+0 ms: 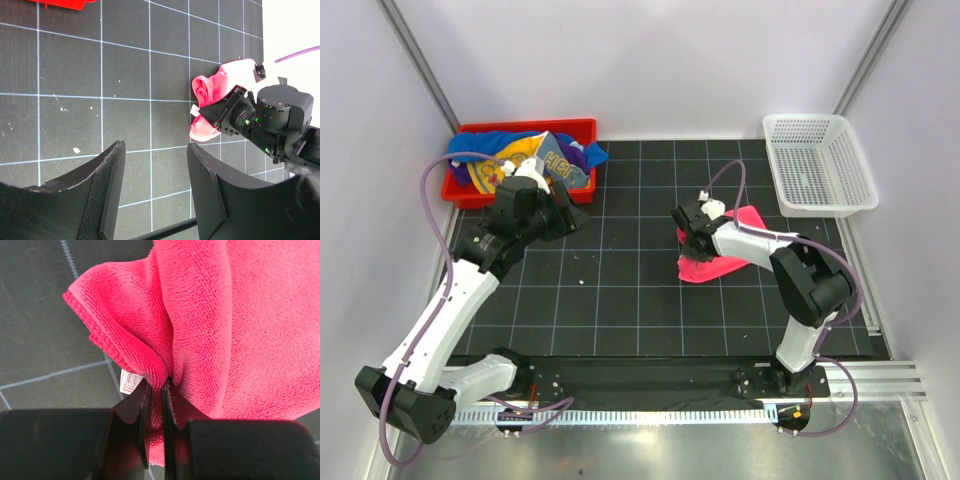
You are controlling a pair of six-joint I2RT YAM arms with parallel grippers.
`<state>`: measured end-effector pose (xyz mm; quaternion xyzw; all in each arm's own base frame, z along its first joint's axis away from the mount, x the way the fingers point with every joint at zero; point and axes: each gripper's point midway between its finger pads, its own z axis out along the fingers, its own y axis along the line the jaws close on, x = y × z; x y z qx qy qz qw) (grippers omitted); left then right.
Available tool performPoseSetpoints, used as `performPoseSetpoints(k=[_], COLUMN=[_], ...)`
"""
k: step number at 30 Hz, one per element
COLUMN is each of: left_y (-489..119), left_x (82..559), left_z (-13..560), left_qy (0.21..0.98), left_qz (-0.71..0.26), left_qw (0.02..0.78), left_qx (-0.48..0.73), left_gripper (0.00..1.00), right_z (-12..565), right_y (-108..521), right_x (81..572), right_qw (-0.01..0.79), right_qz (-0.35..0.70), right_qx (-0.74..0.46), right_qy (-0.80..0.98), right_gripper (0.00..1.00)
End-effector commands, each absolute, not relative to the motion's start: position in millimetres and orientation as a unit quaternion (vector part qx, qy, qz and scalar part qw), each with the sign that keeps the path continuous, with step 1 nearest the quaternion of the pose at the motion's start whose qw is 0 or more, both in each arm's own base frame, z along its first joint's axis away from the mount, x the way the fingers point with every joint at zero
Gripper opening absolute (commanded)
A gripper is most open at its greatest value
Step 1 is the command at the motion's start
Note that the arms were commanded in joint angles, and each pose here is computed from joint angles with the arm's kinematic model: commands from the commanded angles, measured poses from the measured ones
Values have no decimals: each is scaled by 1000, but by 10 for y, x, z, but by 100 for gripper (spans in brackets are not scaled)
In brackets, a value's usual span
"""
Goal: Fold and stack the towels
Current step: Neatly place the folded towel into the bin
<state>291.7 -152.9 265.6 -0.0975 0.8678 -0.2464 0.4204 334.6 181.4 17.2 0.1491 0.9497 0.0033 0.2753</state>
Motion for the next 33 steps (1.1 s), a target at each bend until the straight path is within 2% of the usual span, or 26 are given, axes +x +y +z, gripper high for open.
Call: performPoseSetpoints(k=[1,7,11,15,19,26,33], left_y=[-1583,-1582,-1580,-1549,-1533,-1479,-1390], left_x=[2897,2897,2907,2914,2933,3007,3071], left_z=[2920,2946,2939,2943,2933,2953,2942], left_qy=[848,847,847,848,850,854,858], left_qz=[-276,-276,-275,-267,-260,-242,-228], left_qw=[444,445,446,449,450,452,453], left_qx=[-89,-88,-88,-89,-89,-84,-87], left_gripper=[56,56,56,56,56,56,57], right_z=[-273,-179,-101,-94,-79,-431,-472], right_y=[1276,1430,1800,2198,2508,2574,1882], right_x=[2490,2227,2251,2471,2948,3489,3819], right_qw=[143,137,135,125,120,85,140], right_qz=[-121,-62,7,55,68,130,124], right_qx=[138,124,111,107,111,256,406], right_qy=[973,981,985,985,984,954,894], right_gripper=[1,1,1,1,1,1,1])
